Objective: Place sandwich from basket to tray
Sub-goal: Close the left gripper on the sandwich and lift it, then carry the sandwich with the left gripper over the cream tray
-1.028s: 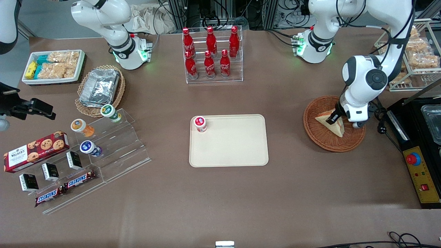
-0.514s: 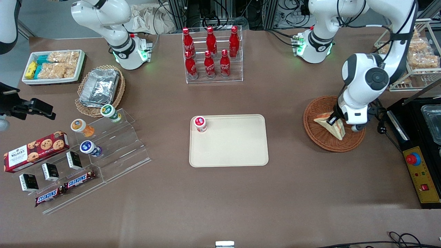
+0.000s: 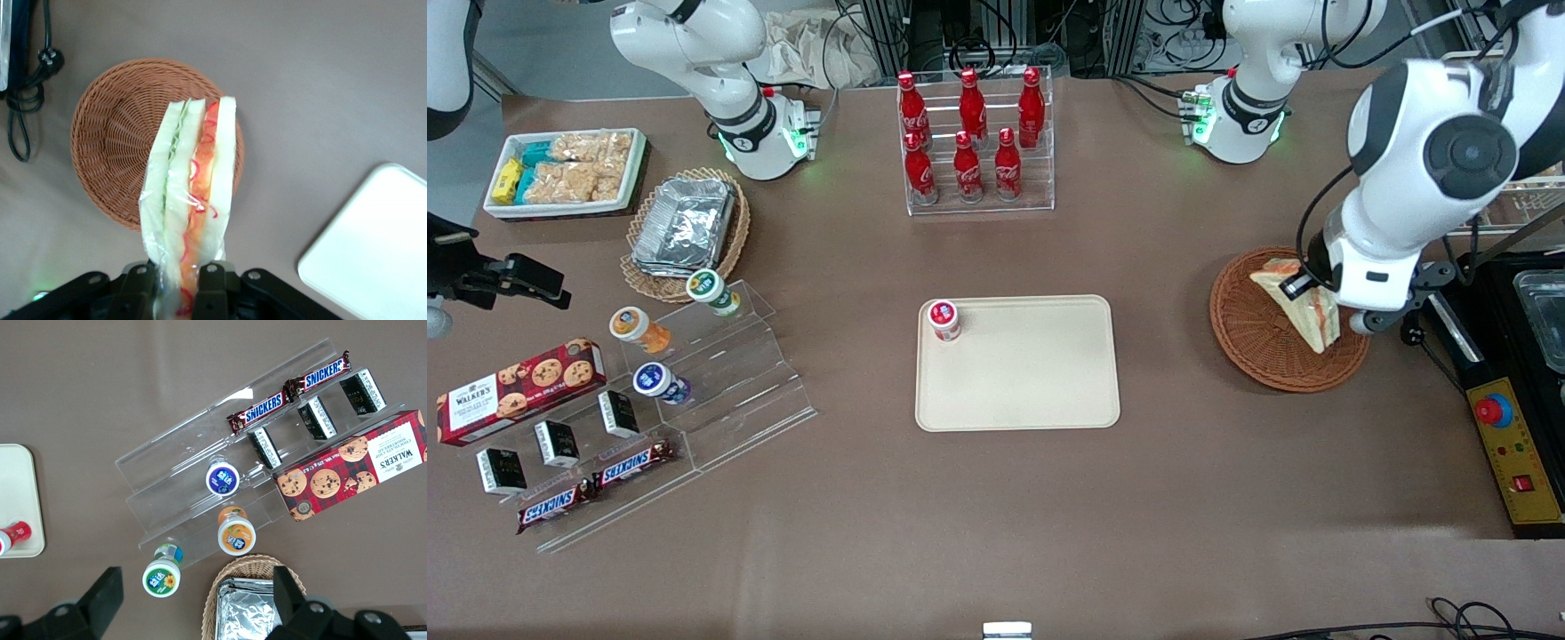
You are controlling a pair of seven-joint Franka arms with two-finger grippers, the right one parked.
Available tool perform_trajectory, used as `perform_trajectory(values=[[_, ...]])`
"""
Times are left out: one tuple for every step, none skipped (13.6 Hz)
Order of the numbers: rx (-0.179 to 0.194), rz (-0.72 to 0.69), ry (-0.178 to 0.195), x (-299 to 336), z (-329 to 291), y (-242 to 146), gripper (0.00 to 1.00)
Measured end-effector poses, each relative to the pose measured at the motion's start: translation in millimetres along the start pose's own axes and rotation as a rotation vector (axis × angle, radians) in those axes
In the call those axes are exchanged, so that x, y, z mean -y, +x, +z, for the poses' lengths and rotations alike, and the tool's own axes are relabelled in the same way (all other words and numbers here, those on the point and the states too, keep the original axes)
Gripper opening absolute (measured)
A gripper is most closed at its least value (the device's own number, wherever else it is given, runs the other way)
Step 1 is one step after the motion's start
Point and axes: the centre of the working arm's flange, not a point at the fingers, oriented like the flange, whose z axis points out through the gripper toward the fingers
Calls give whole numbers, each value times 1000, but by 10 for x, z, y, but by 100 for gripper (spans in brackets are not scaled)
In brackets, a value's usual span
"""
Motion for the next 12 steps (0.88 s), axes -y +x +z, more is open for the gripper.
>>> perform_trajectory(values=[[-13,50,-7,-131,-211,-110,21],[-29,106,-17,-272,-405,-237,21],[-47,161,-31,-402,-564,-362,21],[-62,213,-43,-527,-681,-484,21],[-70,262,-51,-659,-744,-605,21],[-69,308,-55,-821,-746,-735,21],[-59,350,-54,-999,-693,-856,21],[-49,392,-40,-1180,-584,-951,21],[-42,434,-14,-1363,-423,-1024,21],[-35,473,6,-1554,-221,-1079,21],[-33,501,0,-1752,-8,-1103,21],[-30,517,-16,-1917,195,-1093,21]])
